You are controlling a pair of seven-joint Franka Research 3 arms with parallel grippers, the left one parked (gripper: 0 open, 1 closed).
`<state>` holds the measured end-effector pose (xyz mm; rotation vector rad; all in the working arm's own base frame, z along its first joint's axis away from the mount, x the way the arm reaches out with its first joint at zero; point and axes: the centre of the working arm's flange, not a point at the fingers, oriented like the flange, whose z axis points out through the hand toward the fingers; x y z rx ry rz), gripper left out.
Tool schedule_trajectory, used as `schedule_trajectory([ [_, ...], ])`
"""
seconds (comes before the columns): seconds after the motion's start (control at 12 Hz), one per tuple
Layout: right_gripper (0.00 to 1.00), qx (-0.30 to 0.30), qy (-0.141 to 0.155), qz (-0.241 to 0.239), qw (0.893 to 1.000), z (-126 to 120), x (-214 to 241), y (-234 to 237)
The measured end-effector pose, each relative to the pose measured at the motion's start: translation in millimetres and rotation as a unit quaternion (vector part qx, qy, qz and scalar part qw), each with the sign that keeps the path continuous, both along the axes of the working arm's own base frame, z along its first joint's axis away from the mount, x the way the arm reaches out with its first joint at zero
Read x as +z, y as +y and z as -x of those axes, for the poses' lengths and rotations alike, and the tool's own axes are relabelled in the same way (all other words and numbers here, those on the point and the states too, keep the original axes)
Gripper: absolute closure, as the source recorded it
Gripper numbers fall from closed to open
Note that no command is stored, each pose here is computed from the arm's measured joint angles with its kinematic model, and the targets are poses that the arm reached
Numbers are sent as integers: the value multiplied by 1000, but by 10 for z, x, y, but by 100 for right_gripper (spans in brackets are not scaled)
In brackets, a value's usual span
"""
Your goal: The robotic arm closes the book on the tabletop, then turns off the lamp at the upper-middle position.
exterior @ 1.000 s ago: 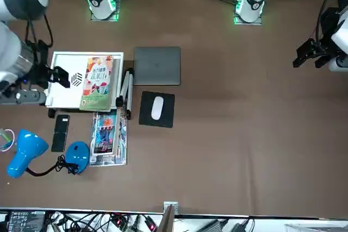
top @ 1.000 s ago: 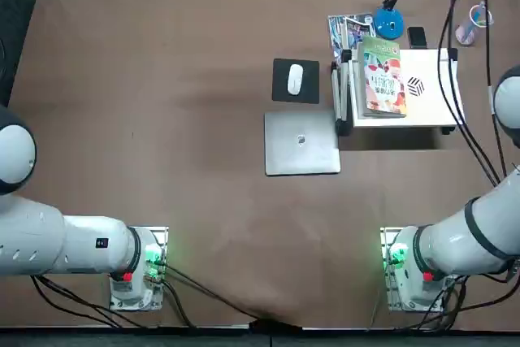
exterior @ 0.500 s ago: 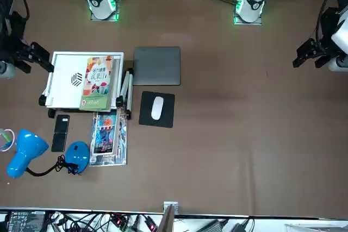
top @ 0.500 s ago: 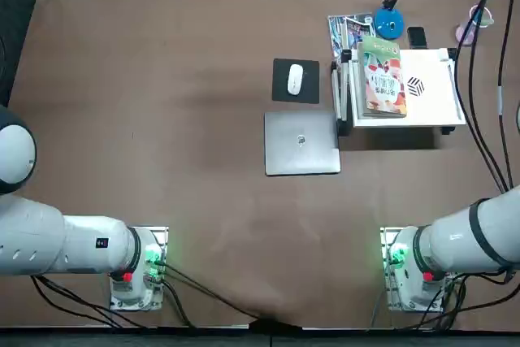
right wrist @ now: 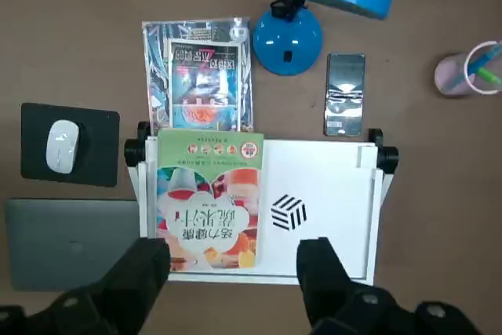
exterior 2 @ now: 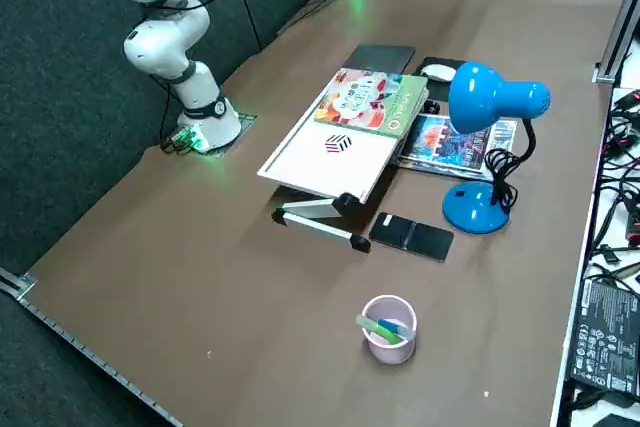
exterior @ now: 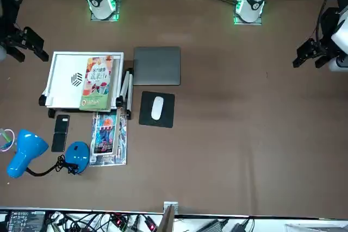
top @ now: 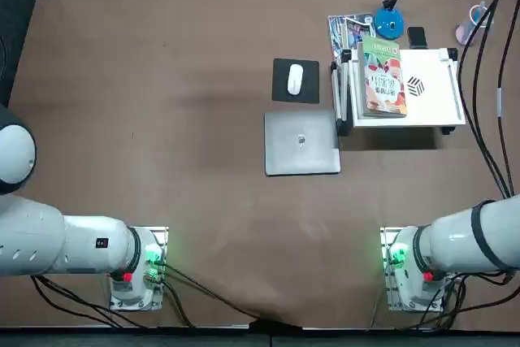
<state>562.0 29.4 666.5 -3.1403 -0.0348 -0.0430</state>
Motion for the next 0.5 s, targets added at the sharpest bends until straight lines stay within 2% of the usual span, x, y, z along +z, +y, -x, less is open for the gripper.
schedule_trajectory([
  [0.5, 0, -6, 13, 3, 1000, 374, -48, -75],
])
